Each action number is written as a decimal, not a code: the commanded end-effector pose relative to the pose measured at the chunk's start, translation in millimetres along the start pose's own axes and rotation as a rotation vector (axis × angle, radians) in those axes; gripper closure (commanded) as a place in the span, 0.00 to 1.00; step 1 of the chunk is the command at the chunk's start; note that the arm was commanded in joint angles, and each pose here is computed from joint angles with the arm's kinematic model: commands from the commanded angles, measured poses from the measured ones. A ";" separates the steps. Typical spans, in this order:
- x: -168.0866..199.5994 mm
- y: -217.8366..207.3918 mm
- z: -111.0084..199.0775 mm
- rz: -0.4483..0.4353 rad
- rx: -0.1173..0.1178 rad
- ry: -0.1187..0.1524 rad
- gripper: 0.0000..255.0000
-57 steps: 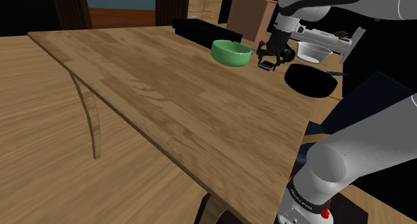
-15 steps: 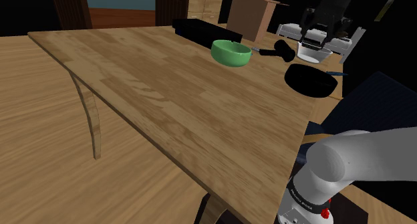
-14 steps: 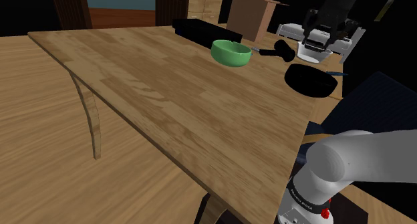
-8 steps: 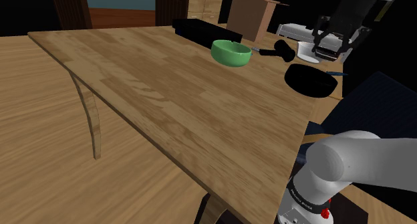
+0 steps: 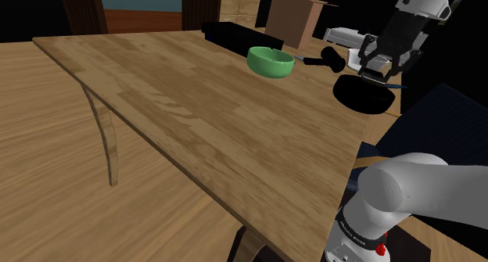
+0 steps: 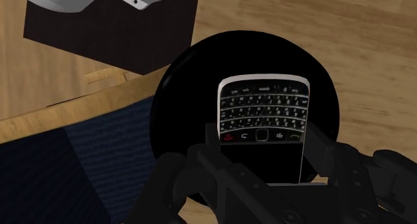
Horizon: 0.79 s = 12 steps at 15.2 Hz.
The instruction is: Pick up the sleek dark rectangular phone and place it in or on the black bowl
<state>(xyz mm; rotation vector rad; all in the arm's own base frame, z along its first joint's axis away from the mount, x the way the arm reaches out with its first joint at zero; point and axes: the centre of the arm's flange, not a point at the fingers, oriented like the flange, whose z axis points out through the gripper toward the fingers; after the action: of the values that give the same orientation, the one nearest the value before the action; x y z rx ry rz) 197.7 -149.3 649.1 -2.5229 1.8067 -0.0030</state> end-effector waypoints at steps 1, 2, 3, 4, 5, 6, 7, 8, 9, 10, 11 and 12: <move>-0.9 -0.5 10.7 0.000 0.000 0.000 1.00; -0.7 -0.4 15.9 0.000 0.000 0.000 1.00; -0.6 -0.2 21.2 0.000 0.000 0.000 1.00; -0.6 -0.1 23.0 0.000 0.000 0.000 1.00; -0.6 -0.2 23.0 0.000 0.000 0.000 1.00; -0.6 -0.2 23.0 0.000 0.000 0.000 1.00; -0.6 -0.2 23.0 0.000 0.000 0.000 1.00; -0.6 -0.2 23.0 0.000 0.000 0.000 1.00; -0.6 -0.2 23.0 0.000 0.000 0.000 1.00; -0.6 -0.2 23.0 0.000 0.000 0.000 1.00; -0.6 -0.2 23.0 0.000 0.000 0.000 1.00; -0.6 -0.2 23.0 0.000 0.000 0.000 0.00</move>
<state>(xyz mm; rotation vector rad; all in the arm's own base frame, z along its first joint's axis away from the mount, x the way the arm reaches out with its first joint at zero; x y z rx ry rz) 198.2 -148.0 626.2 -2.5229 1.8068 -0.0035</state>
